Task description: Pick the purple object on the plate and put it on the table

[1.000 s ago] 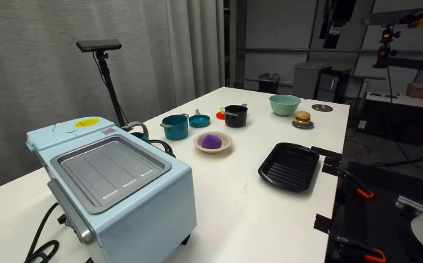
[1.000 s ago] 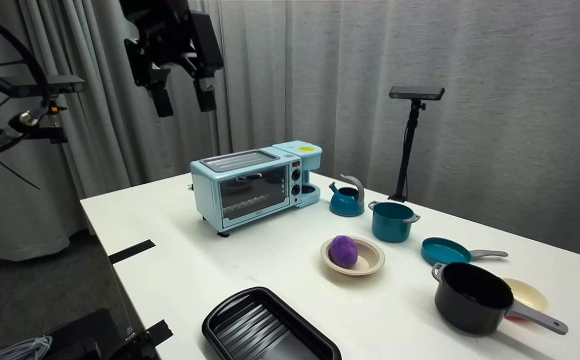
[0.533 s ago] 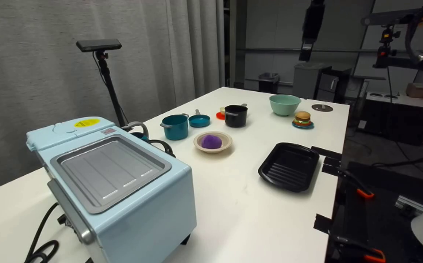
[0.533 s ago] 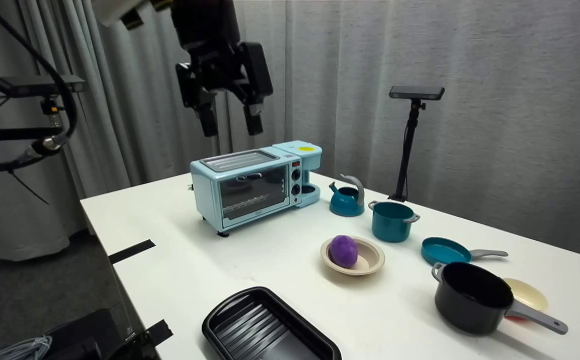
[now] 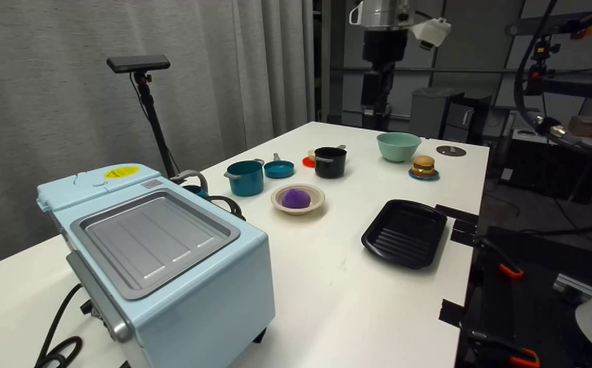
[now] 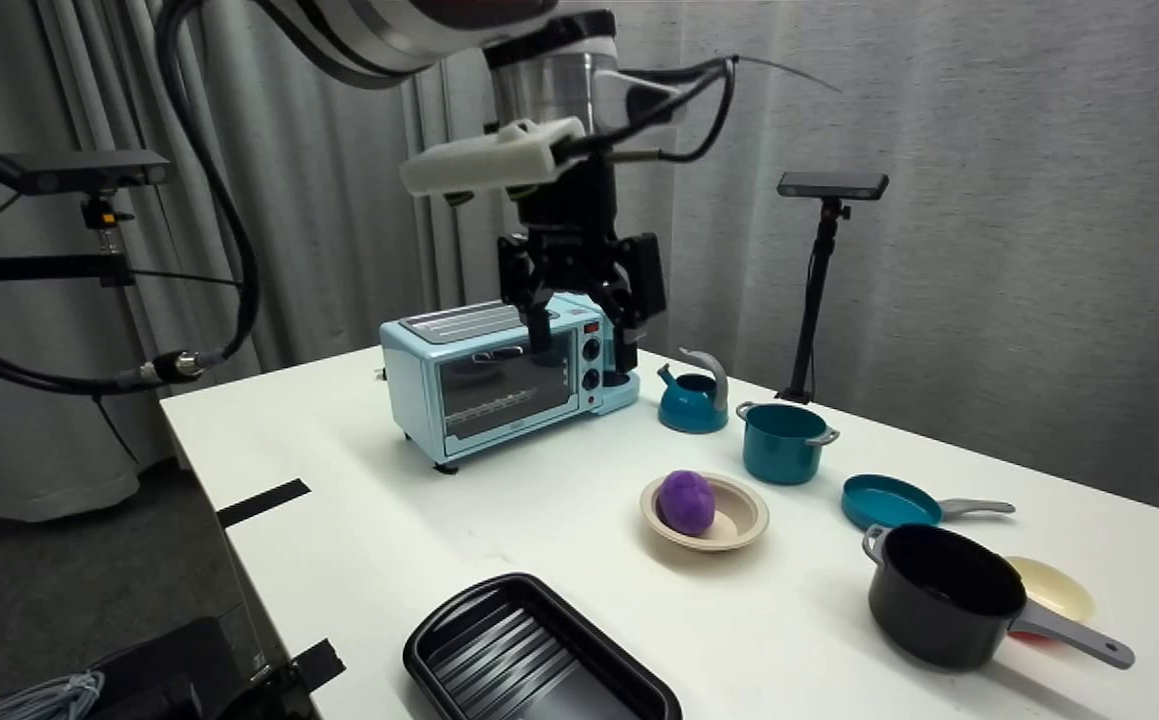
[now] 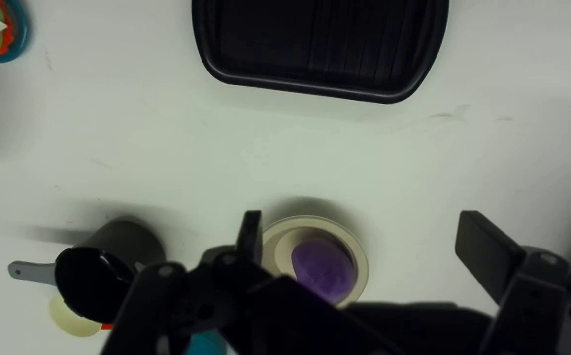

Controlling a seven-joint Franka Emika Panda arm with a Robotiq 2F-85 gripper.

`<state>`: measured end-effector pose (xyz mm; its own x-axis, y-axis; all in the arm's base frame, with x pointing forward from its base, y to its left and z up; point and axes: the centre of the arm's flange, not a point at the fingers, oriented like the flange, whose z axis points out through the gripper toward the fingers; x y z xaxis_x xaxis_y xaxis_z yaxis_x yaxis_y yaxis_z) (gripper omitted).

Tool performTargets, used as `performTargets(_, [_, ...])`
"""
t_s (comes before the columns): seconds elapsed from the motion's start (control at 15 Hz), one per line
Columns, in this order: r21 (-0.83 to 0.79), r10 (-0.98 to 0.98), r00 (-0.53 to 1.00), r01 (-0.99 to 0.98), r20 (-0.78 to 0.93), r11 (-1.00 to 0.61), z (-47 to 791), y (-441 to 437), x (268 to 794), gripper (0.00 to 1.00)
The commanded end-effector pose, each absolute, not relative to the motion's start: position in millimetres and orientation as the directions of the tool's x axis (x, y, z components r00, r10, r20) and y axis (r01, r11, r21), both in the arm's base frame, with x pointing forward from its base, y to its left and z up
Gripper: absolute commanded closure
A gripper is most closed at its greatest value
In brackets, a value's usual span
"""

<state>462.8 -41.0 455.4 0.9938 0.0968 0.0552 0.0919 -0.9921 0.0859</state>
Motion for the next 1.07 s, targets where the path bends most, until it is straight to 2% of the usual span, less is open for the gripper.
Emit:
performTargets(0.0, [0.057, 0.07, 0.996, 0.066, 0.062, -0.996, 437.3, -43.5, 513.5, 0.0])
performTargets(0.07, [0.076, 0.091, 0.994, 0.086, 0.055, -0.993, 439.0, -40.7, 484.2, 0.0])
performTargets(0.47, [0.072, 0.086, 0.995, 0.082, 0.049, -0.994, 429.2, -41.5, 504.6, 0.0])
performTargets(1.0, [0.111, 0.075, 0.992, 0.064, 0.105, -0.992, 348.9, -50.6, 579.4, 0.0])
